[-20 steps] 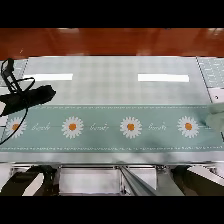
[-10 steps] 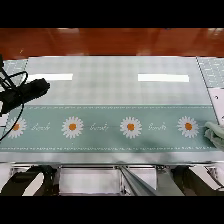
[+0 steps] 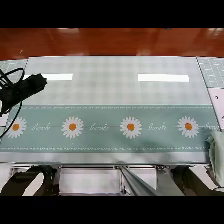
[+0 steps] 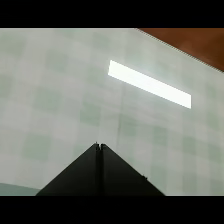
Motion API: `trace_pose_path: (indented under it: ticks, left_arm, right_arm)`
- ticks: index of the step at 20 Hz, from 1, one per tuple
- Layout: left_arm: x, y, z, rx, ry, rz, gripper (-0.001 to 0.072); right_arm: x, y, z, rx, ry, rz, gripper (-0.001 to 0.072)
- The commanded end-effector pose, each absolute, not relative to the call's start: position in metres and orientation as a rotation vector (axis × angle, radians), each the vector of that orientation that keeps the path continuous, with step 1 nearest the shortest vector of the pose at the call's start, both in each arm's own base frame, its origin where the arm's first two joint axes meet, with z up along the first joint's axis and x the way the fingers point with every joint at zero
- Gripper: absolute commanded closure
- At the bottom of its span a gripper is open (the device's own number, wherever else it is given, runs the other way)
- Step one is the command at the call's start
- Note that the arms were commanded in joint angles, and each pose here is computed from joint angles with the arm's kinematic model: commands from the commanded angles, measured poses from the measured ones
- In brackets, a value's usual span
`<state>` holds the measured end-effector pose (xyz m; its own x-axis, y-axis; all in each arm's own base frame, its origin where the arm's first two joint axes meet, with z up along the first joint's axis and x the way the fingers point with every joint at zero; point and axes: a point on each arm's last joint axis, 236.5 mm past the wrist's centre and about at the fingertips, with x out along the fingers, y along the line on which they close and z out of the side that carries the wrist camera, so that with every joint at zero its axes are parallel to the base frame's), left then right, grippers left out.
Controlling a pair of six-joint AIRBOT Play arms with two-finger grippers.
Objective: Fold the shirts.
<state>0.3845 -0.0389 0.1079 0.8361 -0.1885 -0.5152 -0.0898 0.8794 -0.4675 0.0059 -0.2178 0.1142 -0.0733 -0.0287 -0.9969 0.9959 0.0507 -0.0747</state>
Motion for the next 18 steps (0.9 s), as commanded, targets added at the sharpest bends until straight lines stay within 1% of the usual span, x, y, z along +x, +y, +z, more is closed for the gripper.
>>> trace_pose_path:
  ticks: [1,2,3,4,5,6,7,8,9,10,11,12,13,14,15,16,17,18]
  left_arm:
    - [0.393,-0.032,0.121,-0.502,0.514,-0.040,0.0685]
    - [0.398,-0.028,0.128,-0.503,0.475,-0.032,0.0685]
    - [0.403,-0.023,0.139,-0.495,0.427,-0.024,0.0685]
    - [0.407,-0.015,0.151,-0.466,0.392,-0.016,0.0685]
    - [0.414,-0.005,0.166,-0.456,0.362,-0.001,0.0685]
    - [0.421,0.006,0.182,-0.458,0.331,0.017,0.0685]
    - [0.431,0.016,0.201,-0.461,0.301,0.028,0.0685]
    - [0.442,0.016,0.215,-0.458,0.297,0.019,0.0685]
    - [0.454,0.005,0.224,-0.450,0.335,-0.017,0.0685]
    - [0.464,-0.014,0.224,-0.413,0.405,-0.076,0.0685]
    - [0.471,-0.041,0.217,-0.344,0.497,-0.157,0.0685]
    - [0.474,-0.071,0.202,-0.253,0.605,-0.255,0.0685]
    - [0.476,-0.094,0.180,-0.179,0.716,-0.324,0.0685]
    - [0.477,-0.104,0.154,-0.125,0.825,-0.343,0.0686]
    - [0.476,-0.103,0.120,-0.107,0.950,-0.317,0.0686]
    - [0.471,-0.098,0.089,-0.137,1.068,-0.269,0.0686]
    - [0.460,-0.096,0.060,-0.181,1.185,-0.233,0.0685]
    - [0.454,-0.095,0.043,-0.187,1.251,-0.226,0.0685]
  right_arm:
    - [0.016,-0.215,0.111,1.161,1.233,-1.217,0.0317]
    - [0.037,-0.220,0.112,1.186,1.156,-1.162,0.0341]
    - [0.069,-0.230,0.116,1.200,1.030,-1.069,0.0449]
    - [0.122,-0.238,0.132,1.194,0.870,-0.871,0.0624]
    - [0.174,-0.241,0.157,1.146,0.729,-0.675,0.0678]
    - [0.226,-0.240,0.188,1.090,0.599,-0.515,0.0679]
    - [0.271,-0.232,0.216,1.016,0.519,-0.394,0.0679]
    - [0.319,-0.210,0.242,0.893,0.478,-0.271,0.0679]
    - [0.363,-0.176,0.258,0.774,0.481,-0.157,0.0679]
    - [0.404,-0.129,0.263,0.655,0.522,-0.043,0.0679]
    - [0.434,-0.082,0.256,0.534,0.591,0.045,0.0679]
    - [0.456,-0.034,0.236,0.397,0.692,0.111,0.0679]
    - [0.468,0.003,0.207,0.257,0.801,0.134,0.0679]
    - [0.473,0.026,0.177,0.126,0.901,0.126,0.0679]
    - [0.471,0.038,0.143,0.003,1.006,0.090,0.0679]
    - [0.462,0.037,0.107,-0.118,1.137,0.030,0.0679]
    - [0.450,0.031,0.078,-0.179,1.260,-0.043,0.0679]
    - [0.435,0.025,0.055,-0.212,1.381,-0.107,0.0679]
